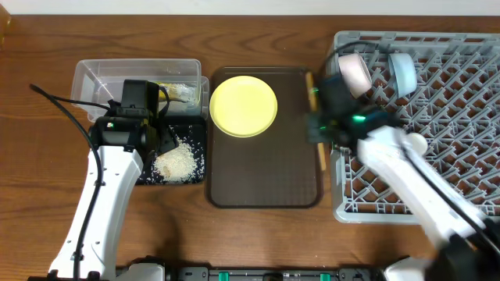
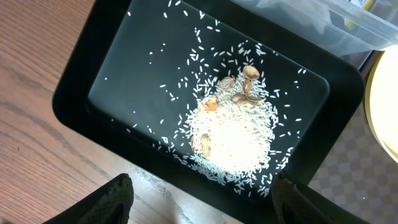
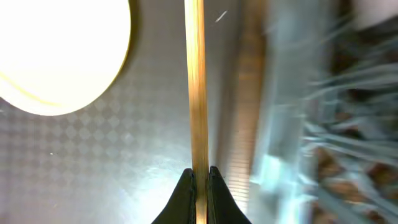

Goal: Sort waste into correct bins and load items into the dishwasher rack
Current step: 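Move the right gripper to the yellow plate and grasp its rim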

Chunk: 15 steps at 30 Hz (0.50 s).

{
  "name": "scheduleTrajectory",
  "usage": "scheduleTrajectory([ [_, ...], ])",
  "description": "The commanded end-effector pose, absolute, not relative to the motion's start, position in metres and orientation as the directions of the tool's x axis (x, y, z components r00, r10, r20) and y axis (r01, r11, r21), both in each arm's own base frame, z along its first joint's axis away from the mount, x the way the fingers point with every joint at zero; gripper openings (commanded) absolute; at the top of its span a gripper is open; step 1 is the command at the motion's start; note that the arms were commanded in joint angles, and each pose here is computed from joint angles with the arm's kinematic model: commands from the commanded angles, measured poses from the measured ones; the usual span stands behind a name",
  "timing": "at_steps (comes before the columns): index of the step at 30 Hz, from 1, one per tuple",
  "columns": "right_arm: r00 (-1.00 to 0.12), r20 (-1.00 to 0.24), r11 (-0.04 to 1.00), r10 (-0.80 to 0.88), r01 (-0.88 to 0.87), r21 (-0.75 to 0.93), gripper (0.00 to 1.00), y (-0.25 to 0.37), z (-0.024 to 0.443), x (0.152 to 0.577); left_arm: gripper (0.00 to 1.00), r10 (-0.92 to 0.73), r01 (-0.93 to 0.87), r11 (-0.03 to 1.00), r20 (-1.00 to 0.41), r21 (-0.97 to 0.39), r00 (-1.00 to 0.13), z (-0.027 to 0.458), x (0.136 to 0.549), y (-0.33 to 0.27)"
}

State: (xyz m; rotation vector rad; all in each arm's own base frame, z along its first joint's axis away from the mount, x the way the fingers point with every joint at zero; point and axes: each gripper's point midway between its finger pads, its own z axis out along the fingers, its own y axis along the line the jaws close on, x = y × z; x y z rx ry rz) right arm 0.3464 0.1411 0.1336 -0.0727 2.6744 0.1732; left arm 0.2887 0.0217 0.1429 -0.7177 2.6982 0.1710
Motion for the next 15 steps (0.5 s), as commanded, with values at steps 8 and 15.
scheduleTrajectory([
  [8,-0.923,-0.384,0.999,-0.014,-0.032,0.040,0.01,0.069,0.136,0.331,0.74,-0.466,-0.508,0.861,-0.358,0.028,-0.809,0.143,0.287,0.024],
  [15,-0.953,-0.303,1.000,-0.011,-0.019,0.024,0.01,0.065,0.095,0.326,0.74,-0.466,-0.508,0.861,-0.358,0.028,-0.809,0.143,0.287,0.024],
])
